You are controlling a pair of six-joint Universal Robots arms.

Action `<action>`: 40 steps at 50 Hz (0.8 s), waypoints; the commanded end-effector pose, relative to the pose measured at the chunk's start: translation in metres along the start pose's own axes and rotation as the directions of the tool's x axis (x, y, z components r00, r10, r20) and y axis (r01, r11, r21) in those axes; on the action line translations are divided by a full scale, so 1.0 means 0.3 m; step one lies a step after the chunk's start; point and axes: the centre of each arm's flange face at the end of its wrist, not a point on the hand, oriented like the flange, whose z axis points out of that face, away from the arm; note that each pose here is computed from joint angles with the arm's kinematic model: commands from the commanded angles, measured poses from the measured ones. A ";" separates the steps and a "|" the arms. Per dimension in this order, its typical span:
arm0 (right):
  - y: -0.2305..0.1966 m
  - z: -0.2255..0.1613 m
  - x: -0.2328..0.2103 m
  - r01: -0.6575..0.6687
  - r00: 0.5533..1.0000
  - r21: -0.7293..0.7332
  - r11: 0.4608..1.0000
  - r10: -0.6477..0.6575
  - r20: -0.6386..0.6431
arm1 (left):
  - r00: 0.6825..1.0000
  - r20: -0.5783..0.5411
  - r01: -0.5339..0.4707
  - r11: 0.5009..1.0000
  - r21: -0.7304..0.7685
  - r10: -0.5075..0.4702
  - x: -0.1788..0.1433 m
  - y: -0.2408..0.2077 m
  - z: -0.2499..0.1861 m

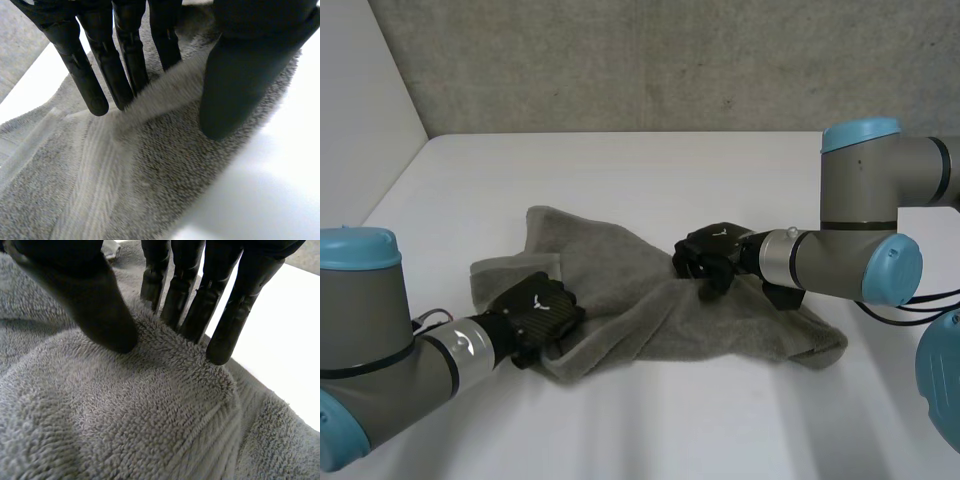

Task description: Fold the towel.

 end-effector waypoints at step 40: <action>-0.306 -0.228 0.080 0.489 0.796 0.419 0.765 -0.195 -0.573 | 0.638 0.703 -0.113 0.864 0.490 -0.315 -0.402 -0.300 0.104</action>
